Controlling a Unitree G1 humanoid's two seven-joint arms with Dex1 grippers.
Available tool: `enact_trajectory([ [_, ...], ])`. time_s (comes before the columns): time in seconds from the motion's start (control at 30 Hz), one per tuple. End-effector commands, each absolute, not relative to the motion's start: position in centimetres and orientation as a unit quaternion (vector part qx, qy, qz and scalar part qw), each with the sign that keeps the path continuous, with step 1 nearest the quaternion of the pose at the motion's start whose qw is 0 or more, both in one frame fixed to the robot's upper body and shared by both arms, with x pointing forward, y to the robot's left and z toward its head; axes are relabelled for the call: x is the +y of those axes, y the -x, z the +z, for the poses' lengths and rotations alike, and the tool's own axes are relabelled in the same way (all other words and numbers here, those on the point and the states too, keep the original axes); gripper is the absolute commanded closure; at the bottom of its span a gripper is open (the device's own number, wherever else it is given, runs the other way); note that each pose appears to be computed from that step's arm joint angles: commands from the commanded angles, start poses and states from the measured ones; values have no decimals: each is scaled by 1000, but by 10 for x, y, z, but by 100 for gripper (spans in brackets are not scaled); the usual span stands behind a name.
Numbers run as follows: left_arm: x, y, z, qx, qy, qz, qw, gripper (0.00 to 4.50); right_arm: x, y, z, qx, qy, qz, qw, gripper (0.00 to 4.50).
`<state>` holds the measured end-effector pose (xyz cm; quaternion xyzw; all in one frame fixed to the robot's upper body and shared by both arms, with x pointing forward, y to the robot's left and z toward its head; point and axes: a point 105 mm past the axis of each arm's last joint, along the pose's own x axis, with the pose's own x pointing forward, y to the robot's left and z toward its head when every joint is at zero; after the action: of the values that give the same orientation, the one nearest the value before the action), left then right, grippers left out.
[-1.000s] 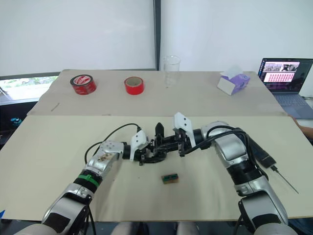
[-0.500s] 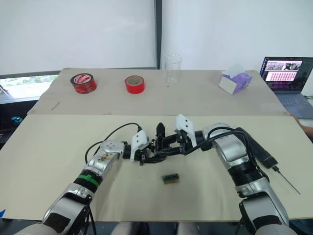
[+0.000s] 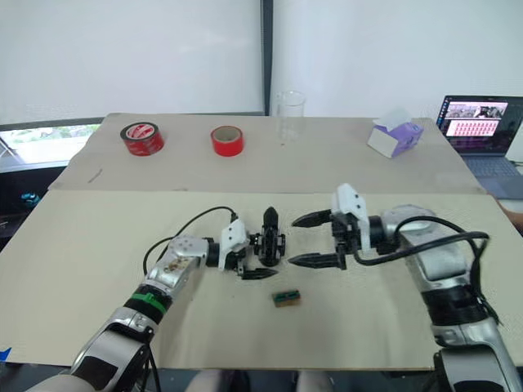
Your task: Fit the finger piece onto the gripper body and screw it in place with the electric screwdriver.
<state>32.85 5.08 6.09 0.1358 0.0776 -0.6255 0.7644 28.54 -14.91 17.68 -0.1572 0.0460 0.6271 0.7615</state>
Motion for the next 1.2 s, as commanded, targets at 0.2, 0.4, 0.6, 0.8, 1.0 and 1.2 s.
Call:
enact_trajectory([
  [0.2, 134, -307, 89, 18, -89, -596, 797, 4, -254, -254, 193, -13, 191, 378, 906, 0],
  [0.4, 150, -284, 137, -33, -67, -604, 794, 4, -321, -200, 168, 14, 183, 199, 963, 0],
  [0.6, 149, -271, 164, -49, -62, -611, 787, 4, -355, -158, 144, 60, 155, 87, 982, 0],
  [0.8, 133, -259, 184, -74, -45, -628, 774, 4, -369, -183, 134, 148, 153, 68, 975, 0],
  [1.0, 119, -255, 192, -85, -38, -639, 764, 4, -386, -238, 127, 243, 176, 105, 948, 0],
  [1.2, 113, -254, 187, -82, -51, -641, 762, 4, -386, -283, 117, 302, 192, 153, 921, 0],
])
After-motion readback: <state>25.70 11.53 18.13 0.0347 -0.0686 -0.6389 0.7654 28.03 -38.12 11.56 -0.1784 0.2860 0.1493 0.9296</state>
